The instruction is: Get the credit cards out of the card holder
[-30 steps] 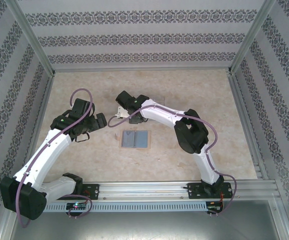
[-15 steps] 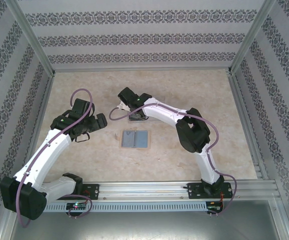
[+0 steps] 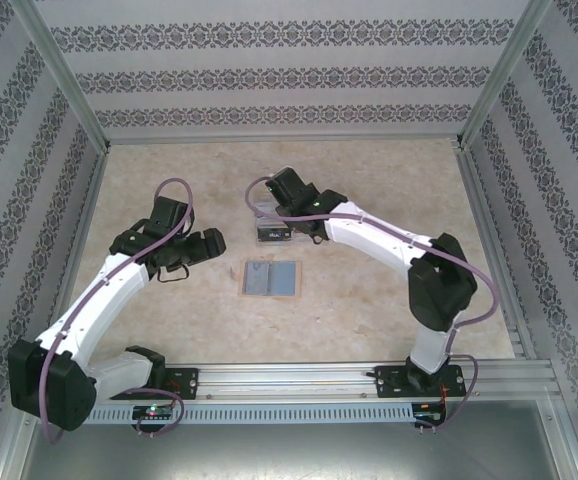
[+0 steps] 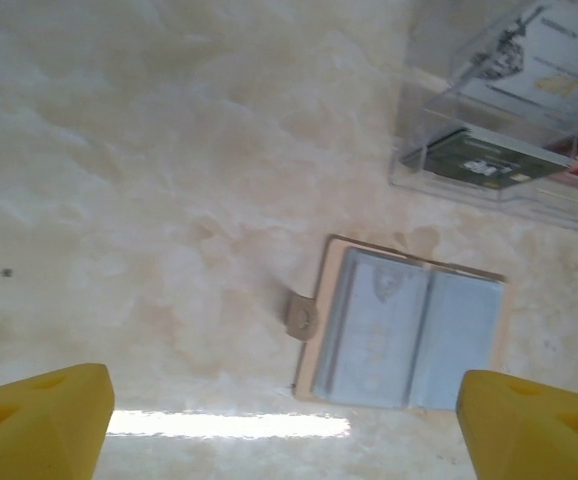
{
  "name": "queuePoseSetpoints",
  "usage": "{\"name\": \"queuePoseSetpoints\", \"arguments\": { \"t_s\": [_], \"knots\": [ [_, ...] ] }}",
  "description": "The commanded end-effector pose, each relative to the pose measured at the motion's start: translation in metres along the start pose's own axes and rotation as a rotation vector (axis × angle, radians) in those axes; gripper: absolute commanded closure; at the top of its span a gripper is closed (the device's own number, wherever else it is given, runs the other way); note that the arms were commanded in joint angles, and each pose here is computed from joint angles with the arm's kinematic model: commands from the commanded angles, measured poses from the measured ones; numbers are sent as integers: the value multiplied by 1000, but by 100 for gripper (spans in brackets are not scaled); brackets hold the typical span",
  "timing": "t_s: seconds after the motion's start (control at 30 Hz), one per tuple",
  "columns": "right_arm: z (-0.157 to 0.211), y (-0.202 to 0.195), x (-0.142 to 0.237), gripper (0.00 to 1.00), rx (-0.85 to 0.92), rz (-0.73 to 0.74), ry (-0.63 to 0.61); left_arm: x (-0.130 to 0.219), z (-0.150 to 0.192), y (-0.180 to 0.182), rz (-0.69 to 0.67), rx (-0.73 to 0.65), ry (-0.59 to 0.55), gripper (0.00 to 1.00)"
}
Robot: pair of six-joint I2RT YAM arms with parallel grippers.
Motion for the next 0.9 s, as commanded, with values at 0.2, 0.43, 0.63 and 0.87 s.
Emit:
{"name": "queuePoseSetpoints", "arguments": {
  "t_s": [0.2, 0.43, 0.63, 0.87],
  "knots": [
    [67, 14, 15, 100, -443, -277, 148, -33, 7, -29, 180, -16, 118, 24],
    [121, 46, 5, 100, -602, -470, 289, -60, 24, -47, 183, -67, 239, 37],
    [145, 57, -7, 100, -618, -462, 368, -80, 40, -51, 143, -99, 324, 43],
    [153, 63, -19, 100, -627, -453, 395, -93, 48, -53, 128, -120, 363, 47]
  ]
}}
Point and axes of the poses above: each hand's point on the last joint's axis, 136 mm out from that joint toward the fingers, its own x axis back along the fingers, its own y axis along the line the jaws close on, z = x × y, the point moved 7 cm from there along x, back along the fingers, and after that the axes turned 1 degree about -x, right-handed, at the moved point
